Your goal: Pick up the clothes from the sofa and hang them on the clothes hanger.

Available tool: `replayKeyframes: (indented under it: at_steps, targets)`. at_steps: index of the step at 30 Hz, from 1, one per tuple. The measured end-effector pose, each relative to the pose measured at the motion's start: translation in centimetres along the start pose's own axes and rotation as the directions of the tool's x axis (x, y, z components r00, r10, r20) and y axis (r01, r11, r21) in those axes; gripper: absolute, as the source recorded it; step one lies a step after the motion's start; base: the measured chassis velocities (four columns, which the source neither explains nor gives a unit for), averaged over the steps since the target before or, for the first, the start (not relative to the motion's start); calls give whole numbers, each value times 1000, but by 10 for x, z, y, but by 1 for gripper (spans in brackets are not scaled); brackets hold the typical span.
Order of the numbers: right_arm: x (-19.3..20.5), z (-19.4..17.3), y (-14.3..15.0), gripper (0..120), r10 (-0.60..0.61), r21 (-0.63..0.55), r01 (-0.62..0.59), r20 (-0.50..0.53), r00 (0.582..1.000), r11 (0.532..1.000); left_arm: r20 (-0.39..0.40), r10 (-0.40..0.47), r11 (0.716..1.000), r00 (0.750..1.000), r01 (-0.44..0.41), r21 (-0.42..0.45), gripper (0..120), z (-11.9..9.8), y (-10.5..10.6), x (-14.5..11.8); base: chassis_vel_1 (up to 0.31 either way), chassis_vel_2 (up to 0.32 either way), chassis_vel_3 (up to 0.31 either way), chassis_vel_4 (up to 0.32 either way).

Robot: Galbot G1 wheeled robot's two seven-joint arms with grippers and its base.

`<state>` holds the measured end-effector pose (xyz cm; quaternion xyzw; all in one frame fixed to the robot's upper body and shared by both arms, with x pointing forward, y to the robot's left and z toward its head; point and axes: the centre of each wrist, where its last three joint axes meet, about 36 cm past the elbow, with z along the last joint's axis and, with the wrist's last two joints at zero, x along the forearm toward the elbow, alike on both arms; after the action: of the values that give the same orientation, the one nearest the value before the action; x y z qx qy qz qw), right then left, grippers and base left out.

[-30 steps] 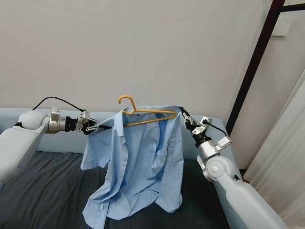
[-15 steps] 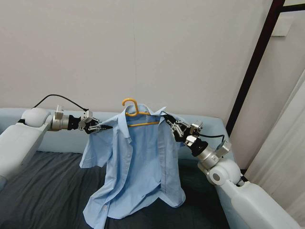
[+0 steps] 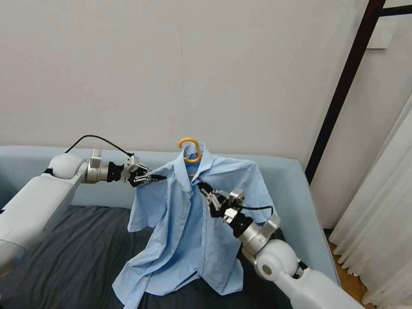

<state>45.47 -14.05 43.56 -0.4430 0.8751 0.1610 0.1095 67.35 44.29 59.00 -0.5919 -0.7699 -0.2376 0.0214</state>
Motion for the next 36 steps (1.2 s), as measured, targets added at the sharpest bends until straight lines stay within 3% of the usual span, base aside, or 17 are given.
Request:
replayKeyframes:
  at_steps: [8,10,20,23,24,26,28,31,36]
  targets:
    - [5,7,1,0,-1,50,2,-30,1000,999,-5,6,1000,1000,-6,-5,2,-5,5,1,0,0,0,0]
    - [8,9,-5,0,36,122,-29,-54,998,992,-9,16,1000,1000,-17,-14,2,-12,11,5,0,0,0,0]
    - [36,-27,-29,35,51,319,-18,-95,994,948,-29,30,999,999,-31,-14,2,-18,20,21,0,0,0,0]
    - [59,-60,-43,48,-80,328,127,-153,985,936,-37,39,999,999,-40,-19,2,-20,22,27,0,0,0,0]
    - [59,-60,-43,48,-80,328,127,-153,985,936,-37,39,999,999,-40,-19,2,-20,22,27,0,0,0,0]
    - [70,-89,-63,57,-216,348,278,-206,954,896,-49,57,998,997,-58,-24,2,-24,25,30,0,0,0,0]
    - [72,-112,-79,66,-282,362,352,-232,931,863,-58,72,997,996,-74,-31,2,-28,27,30,0,0,0,0]
    - [72,-135,-87,75,-315,350,372,-210,926,860,-59,82,996,995,-85,-40,2,-34,31,28,0,0,0,0]
    - [64,-168,-85,94,-306,282,322,-100,947,904,-61,88,994,994,-91,-56,2,-43,36,27,0,0,0,0]
